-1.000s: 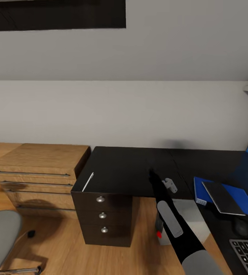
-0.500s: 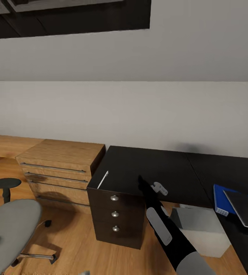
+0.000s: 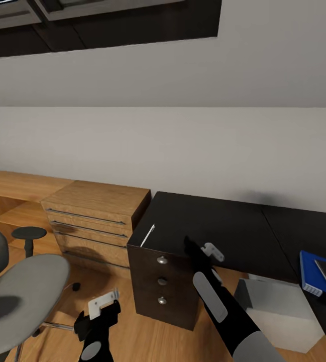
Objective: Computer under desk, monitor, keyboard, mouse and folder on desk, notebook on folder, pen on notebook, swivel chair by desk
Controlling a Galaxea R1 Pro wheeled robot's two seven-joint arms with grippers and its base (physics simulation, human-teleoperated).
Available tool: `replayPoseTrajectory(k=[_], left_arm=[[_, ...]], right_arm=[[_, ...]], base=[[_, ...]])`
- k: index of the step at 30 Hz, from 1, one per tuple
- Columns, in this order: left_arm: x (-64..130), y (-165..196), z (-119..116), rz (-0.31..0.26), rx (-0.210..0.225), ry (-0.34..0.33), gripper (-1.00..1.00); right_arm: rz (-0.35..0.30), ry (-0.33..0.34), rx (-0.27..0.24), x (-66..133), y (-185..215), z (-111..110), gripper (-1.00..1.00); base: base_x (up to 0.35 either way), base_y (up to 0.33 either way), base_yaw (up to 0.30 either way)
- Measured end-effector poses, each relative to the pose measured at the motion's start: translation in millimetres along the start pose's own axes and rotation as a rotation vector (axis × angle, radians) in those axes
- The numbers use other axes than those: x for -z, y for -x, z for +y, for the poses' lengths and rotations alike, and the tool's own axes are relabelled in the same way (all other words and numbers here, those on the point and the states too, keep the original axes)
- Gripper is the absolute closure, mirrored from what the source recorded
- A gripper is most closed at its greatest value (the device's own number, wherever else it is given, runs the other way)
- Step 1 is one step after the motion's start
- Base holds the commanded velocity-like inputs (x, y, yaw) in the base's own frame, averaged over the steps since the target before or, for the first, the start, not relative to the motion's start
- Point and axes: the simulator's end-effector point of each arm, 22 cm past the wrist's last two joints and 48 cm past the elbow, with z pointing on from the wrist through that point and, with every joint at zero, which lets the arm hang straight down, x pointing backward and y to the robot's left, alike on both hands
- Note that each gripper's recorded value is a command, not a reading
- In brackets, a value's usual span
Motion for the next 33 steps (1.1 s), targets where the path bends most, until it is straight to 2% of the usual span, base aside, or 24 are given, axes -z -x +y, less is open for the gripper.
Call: replayPoseTrajectory(k=[4,9,11,13,14,15,17,19,20,22,23,25,28,31,33], left_arm=[[8.0,16,-5,-0.021,0.024,-0.015,-1.0],[11.2,26,-3,-0.028,0.032,-0.012,-1.0],[12.5,30,-2,-0.03,0.032,-0.01,-1.0],[13.9,33,-1,-0.031,0.032,-0.008,-1.0],[14.6,35,0,-0.031,0.032,-0.007,-1.0],[15.3,36,0,-0.031,0.031,-0.007,-1.0],[16.9,38,0,-0.03,0.031,-0.006,-1.0],[18.4,41,0,-0.029,0.03,-0.005,-1.0],[19.2,42,0,-0.029,0.03,-0.005,-1.0],[20.1,43,1,-0.026,0.026,-0.002,-1.0],[20.5,44,2,-0.026,0.024,0.0,-1.0],[22.0,46,2,-0.025,0.023,0.001,-1.0],[24.8,49,1,-0.022,0.021,-0.001,-1.0],[25.7,50,1,-0.021,0.021,-0.001,-1.0],[26.0,50,1,-0.021,0.018,-0.002,-1.0]], right_arm=[[0.098,0.001,0.051,1.1,-20,0,-1.0],[0.15,-0.008,0.078,2.8,-25,-3,-1.0],[0.146,-0.018,0.068,2.3,-19,-5,-1.0],[0.123,-0.047,0.032,-0.8,-5,-14,-1.0],[0.098,-0.095,-0.012,-5.7,9,-34,-1.0],[0.085,-0.132,-0.035,-8.7,20,-50,-1.0],[0.089,-0.151,-0.021,-9.3,29,-59,-1.0],[0.131,-0.181,0.076,-10.5,40,-77,-1.0],[0.148,-0.187,0.108,-10.5,42,-80,-1.0],[0.21,-0.189,0.215,-10.9,51,-79,-1.0],[0.229,-0.186,0.261,-10.1,57,-75,-1.0],[0.216,-0.165,0.334,-7.5,71,-59,-1.0],[0.179,-0.13,0.378,-1.7,88,-34,-1.0],[0.197,-0.118,0.427,3.5,83,-23,-1.0],[0.253,-0.115,0.544,14.2,63,-11,-1.0]], base=[[0.0,0.0,0.008],[0.0,0.0,0.002],[0.0,0.0,0.0],[0.0,0.0,0.0],[0.0,0.0,0.0],[0.0,0.0,0.0],[0.0,0.0,0.0],[0.0,0.0,0.0],[0.0,0.0,0.0],[0.0,0.0,0.0],[0.0,0.0,0.0],[0.0,0.0,0.0],[0.0,0.0,0.0],[0.0,0.0,0.0],[0.0,0.0,0.0]])
